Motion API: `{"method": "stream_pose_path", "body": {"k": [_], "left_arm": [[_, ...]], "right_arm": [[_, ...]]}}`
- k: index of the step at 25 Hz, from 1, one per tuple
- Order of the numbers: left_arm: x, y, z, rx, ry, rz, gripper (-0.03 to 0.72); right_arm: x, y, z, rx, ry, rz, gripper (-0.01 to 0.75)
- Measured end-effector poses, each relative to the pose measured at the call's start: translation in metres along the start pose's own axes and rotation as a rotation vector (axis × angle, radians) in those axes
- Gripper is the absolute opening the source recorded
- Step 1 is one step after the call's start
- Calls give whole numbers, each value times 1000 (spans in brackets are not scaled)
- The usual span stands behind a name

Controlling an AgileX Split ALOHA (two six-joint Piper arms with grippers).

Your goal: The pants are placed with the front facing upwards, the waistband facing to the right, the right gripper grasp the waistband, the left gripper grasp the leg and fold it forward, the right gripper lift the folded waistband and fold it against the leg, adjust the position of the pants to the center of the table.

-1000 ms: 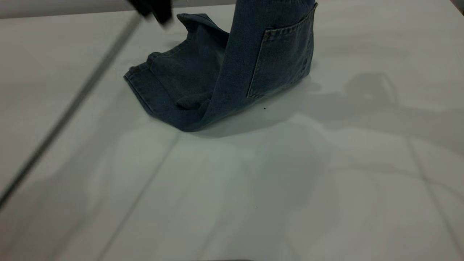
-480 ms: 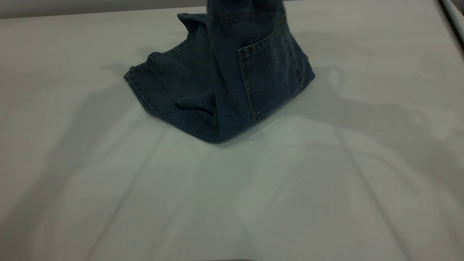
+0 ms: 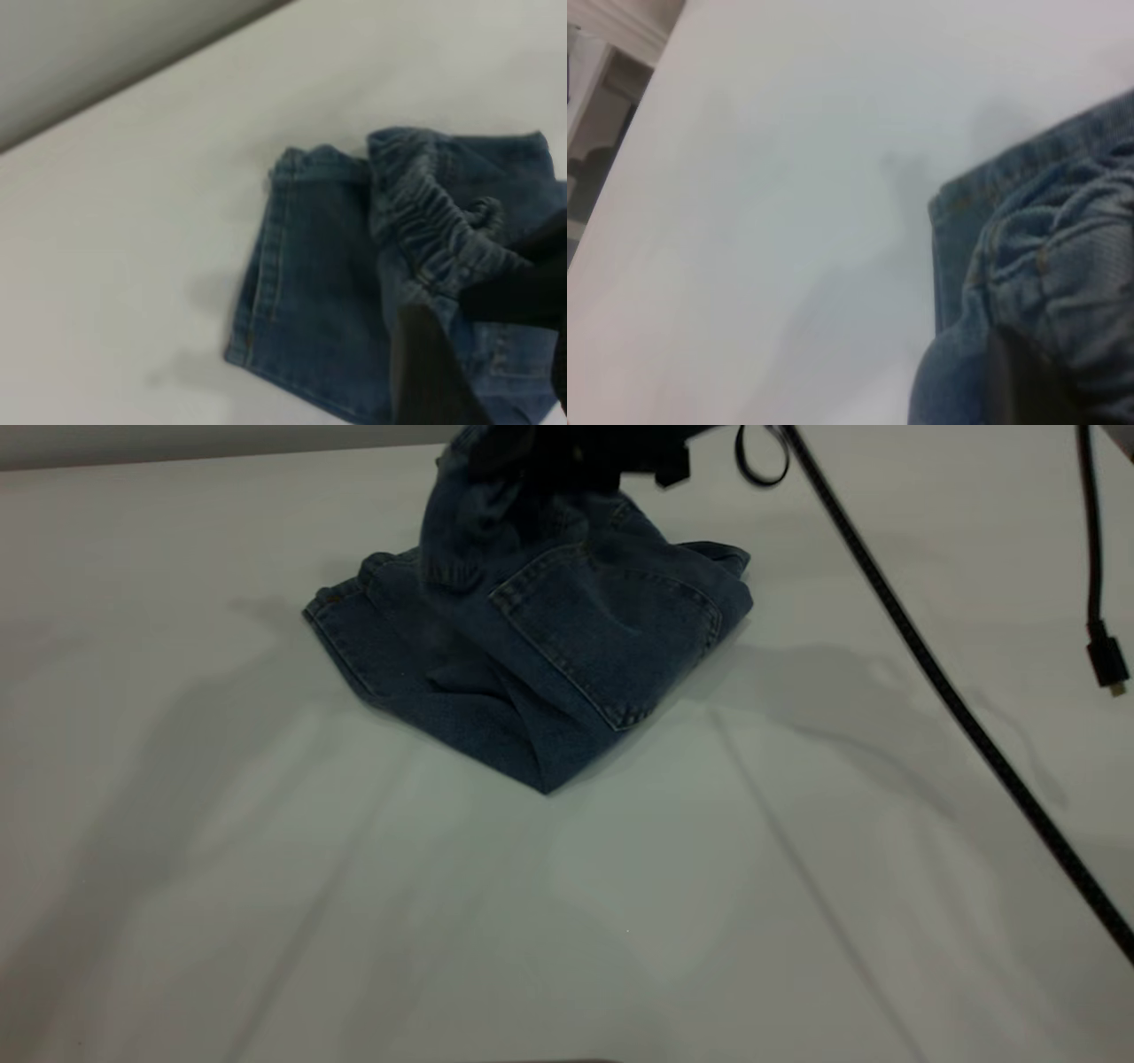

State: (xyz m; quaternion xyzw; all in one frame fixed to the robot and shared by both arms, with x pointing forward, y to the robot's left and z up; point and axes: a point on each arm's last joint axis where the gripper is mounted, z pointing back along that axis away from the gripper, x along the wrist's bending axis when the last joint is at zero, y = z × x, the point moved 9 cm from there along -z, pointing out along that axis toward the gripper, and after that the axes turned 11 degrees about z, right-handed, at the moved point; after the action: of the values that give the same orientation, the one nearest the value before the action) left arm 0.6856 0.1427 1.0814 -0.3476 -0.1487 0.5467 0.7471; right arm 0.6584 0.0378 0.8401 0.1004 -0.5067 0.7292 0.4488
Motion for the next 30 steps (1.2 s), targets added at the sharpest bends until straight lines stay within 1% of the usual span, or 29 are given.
{"method": "stream_pose_path", "body": {"k": [1, 2, 4, 6, 7, 9, 11, 13, 15, 18, 20, 22, 24, 26, 28, 30], "left_arm": [[0, 2, 0, 11, 2, 2, 305], [0, 3, 0, 18, 2, 2, 305], [-1, 5, 0, 25, 3, 5, 305], [-1, 5, 0, 26, 4, 10, 305], [-1, 5, 0, 26, 8, 14, 305], [-2, 5, 0, 30, 13, 17, 305], [-3, 7, 0, 38, 17, 22, 305], [-3, 9, 0, 50, 18, 22, 305], [-4, 10, 4, 57, 20, 17, 304], [-8, 4, 21, 22, 21, -6, 298], [-11, -3, 42, -25, 17, -22, 296], [-14, -11, 64, -78, 13, -36, 297], [-17, -16, 83, -122, 11, -46, 297], [-20, -20, 96, -153, 10, -51, 297], [-21, -22, 102, -169, 9, -54, 297], [-21, -22, 103, -170, 8, -55, 297]], "right_arm": [[0, 3, -2, 10, -10, -6, 192], [3, 5, -4, 17, -28, -16, 242], [11, 8, -6, 32, -70, -13, 360], [23, 9, -9, 50, -107, 16, 496], [29, 8, -9, 60, -124, 27, 550], [42, 6, -9, 97, -141, 58, 606], [53, -5, -5, 120, -142, 89, 614], [59, -12, 1, 159, -118, 111, 590], [63, -15, 5, 209, -72, 142, 559], [69, -12, 4, 312, 37, 128, 538], [67, -8, 4, 383, 147, 165, 535], [63, -9, 4, 424, 258, 169, 534], [59, -14, 2, 425, 365, 106, 534], [57, -18, -3, 405, 422, 13, 534], [56, -20, -11, 372, 441, -108, 534], [56, -20, -21, 343, 432, -228, 534]]}}
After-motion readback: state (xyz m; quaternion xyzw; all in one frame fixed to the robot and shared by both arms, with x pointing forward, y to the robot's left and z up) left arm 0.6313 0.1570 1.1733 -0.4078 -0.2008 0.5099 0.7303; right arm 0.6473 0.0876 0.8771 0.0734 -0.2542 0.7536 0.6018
